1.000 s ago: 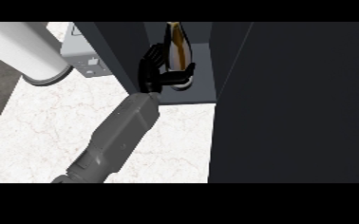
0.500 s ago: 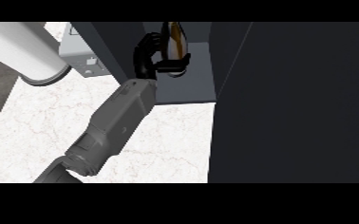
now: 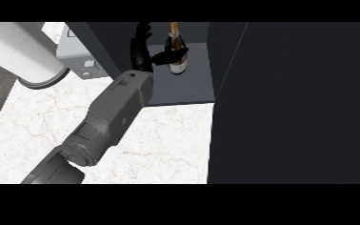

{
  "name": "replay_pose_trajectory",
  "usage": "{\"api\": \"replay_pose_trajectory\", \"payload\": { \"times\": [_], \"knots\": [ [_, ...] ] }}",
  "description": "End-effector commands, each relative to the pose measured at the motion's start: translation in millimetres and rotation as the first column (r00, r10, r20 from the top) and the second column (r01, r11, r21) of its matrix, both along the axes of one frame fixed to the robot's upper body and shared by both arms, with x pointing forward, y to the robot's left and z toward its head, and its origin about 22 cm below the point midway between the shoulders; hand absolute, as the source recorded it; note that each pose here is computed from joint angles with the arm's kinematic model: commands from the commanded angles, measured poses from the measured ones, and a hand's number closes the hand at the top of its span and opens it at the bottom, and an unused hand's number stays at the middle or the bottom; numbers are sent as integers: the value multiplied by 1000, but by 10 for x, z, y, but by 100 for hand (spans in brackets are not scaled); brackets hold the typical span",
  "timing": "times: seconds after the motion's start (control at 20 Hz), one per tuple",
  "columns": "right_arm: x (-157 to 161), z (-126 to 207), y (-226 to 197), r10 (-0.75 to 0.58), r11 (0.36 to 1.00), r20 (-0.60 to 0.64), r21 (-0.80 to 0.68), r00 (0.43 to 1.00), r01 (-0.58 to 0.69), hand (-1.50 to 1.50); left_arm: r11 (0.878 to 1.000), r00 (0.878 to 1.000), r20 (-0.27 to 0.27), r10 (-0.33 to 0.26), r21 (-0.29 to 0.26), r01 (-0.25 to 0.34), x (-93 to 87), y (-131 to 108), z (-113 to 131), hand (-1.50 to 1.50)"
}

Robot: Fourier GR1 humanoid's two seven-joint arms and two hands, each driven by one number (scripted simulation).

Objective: Pick up the wine, place it into the cabinet and close the cabinet

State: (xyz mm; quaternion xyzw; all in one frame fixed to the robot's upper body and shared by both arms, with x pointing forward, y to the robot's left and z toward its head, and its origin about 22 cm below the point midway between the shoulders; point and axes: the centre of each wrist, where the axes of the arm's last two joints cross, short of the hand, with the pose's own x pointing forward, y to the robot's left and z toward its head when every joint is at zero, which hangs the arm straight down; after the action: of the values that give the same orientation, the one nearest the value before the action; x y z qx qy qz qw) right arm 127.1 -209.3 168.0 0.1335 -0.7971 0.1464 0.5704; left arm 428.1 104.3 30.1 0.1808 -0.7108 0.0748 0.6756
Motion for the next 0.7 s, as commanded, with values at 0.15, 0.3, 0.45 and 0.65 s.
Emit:
{"api": "replay_pose_trajectory", "payload": {
  "times": [0.15,0.3,0.45,0.65],
  "knots": [
    [-268,235,-19,48,996,47,68,998,-52,-150,996,998,-14,60,60,-59,120,277,110,-150],
    [-337,189,-60,61,996,36,65,997,-63,-150,994,998,4,62,89,-62,70,367,-17,-150],
    [-372,256,-31,65,996,44,57,997,-67,-150,996,998,7,59,73,-60,109,297,75,-150],
    [-344,224,-77,69,997,31,44,997,-71,-150,998,998,66,0,59,-3,123,223,137,-150]
  ]
}}
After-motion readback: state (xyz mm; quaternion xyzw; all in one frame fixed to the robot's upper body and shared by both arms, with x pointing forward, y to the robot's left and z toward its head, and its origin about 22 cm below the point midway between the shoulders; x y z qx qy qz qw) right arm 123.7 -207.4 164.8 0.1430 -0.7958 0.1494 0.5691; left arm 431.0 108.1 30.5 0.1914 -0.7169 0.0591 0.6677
